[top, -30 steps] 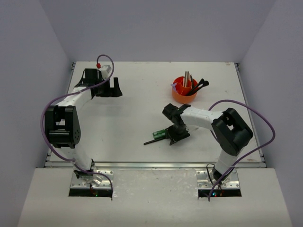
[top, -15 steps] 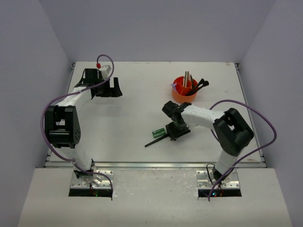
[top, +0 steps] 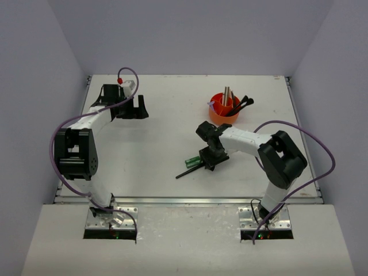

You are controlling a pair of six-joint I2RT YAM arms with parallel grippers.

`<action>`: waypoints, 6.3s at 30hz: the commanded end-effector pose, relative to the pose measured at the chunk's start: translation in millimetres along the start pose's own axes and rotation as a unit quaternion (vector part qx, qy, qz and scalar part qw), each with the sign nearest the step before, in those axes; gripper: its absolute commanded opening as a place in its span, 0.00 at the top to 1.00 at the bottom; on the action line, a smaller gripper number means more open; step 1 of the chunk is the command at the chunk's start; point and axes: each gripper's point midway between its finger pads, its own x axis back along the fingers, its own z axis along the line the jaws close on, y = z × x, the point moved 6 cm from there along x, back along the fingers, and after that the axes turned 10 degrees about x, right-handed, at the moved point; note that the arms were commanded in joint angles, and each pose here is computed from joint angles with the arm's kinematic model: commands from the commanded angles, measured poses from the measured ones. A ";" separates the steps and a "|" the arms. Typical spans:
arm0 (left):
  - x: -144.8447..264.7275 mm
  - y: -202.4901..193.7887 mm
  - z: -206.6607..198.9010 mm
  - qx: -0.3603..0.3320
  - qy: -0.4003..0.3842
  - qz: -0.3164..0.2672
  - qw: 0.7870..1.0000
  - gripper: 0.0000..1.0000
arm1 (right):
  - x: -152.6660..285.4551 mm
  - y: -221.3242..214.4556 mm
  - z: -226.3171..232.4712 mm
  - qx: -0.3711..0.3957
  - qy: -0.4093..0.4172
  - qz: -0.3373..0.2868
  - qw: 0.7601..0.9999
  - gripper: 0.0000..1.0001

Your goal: Organize the makeup

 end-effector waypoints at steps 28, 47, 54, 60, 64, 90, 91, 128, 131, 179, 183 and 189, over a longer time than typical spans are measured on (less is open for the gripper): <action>14.7 18.2 -4.6 -0.018 -0.006 -0.042 0.999 0.00 | -14.1 0.5 -3.1 -0.005 -0.028 -0.007 1.000 0.58; 14.6 17.3 -6.7 -0.015 -0.013 -0.039 0.999 0.00 | -21.7 17.2 -24.5 0.002 -0.066 -0.072 0.995 0.90; 14.2 17.4 -6.6 -0.015 -0.013 -0.039 0.999 0.00 | -19.5 29.4 -28.1 0.033 -0.062 -0.110 0.991 0.97; 14.2 17.7 -6.5 -0.014 -0.014 -0.040 0.999 0.00 | -18.3 33.0 -29.1 0.054 -0.061 -0.123 0.989 1.00; 14.0 16.6 -7.5 -0.013 -0.017 -0.038 0.999 0.00 | -18.3 32.9 -29.9 0.042 -0.061 -0.121 0.990 1.00; 0.8 -74.0 -115.1 -0.377 -0.241 0.155 0.881 0.02 | -21.3 34.3 -26.4 0.041 -0.064 -0.114 0.991 1.00; -0.4 -77.7 -119.1 -0.380 -0.246 0.157 0.877 0.02 | -21.5 34.4 -26.6 0.040 -0.064 -0.114 0.991 1.00; -15.6 -197.9 -156.1 -0.439 -0.253 0.155 0.848 0.00 | -28.7 37.3 -36.4 0.025 -0.071 -0.115 0.991 1.00; -16.3 -203.0 -159.5 -0.439 -0.258 0.159 0.846 0.00 | -29.5 36.8 -37.4 0.025 -0.073 -0.113 0.991 1.00; -45.2 -214.0 -160.6 -0.440 -0.198 0.170 0.859 0.00 | 39.6 94.4 -50.4 0.131 0.055 -0.331 0.933 1.00; -45.3 -214.5 -160.4 -0.438 -0.198 0.171 0.860 0.00 | 70.7 108.9 -40.3 0.173 0.089 -0.393 0.899 1.00; -44.8 -214.2 -160.1 -0.437 -0.198 0.171 0.860 0.00 | 142.0 140.9 -15.8 0.247 0.149 -0.520 0.804 1.00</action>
